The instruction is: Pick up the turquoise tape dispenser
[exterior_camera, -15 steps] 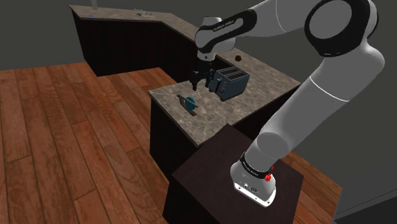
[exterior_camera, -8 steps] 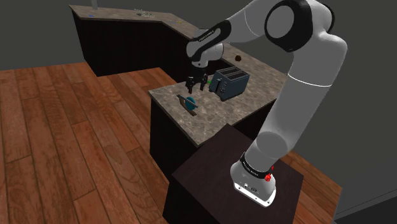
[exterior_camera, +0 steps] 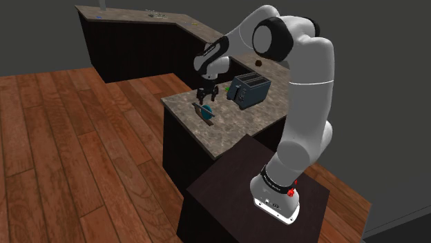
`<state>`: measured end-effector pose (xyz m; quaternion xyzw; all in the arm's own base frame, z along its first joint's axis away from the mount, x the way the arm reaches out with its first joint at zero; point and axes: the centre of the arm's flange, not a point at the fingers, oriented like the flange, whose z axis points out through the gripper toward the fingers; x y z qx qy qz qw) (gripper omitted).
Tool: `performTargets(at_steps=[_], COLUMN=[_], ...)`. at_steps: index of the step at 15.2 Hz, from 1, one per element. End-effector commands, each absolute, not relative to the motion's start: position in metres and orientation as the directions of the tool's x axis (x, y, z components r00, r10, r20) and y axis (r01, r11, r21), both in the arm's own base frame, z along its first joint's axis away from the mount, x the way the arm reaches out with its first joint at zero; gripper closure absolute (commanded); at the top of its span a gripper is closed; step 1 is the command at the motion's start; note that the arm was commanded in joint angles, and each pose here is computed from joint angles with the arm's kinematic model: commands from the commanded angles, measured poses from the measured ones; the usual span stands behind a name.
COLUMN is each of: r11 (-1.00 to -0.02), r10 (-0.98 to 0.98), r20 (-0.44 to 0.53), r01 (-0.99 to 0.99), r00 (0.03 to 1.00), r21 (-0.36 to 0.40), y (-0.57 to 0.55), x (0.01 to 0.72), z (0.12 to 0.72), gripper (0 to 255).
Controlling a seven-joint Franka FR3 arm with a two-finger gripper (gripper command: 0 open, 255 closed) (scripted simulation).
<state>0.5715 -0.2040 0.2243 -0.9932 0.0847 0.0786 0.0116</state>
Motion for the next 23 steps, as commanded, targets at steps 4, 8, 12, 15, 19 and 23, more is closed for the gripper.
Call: performTargets(at_steps=[4, 8, 12, 15, 19, 23], r11=[-0.986, -0.986, -0.986, -0.986, -0.986, -0.986], r10=[-0.162, -0.162, -0.162, -0.162, -0.162, -0.162], r20=[-0.161, -0.161, -0.161, -0.161, -0.161, -0.161], r01=[-0.164, -0.164, -0.164, -0.164, -0.164, -0.164], r00=[0.974, 0.974, 0.974, 0.974, 0.974, 0.974], r21=[-0.003, -0.003, -0.003, -0.003, -0.003, -0.003], y=[-0.225, -0.225, -0.225, -0.225, -0.225, -0.225], x=[0.600, 0.600, 0.600, 0.600, 0.600, 0.600], z=[0.183, 0.162, 0.148, 0.148, 0.148, 0.148], gripper=[0, 0, 0, 255, 255, 255])
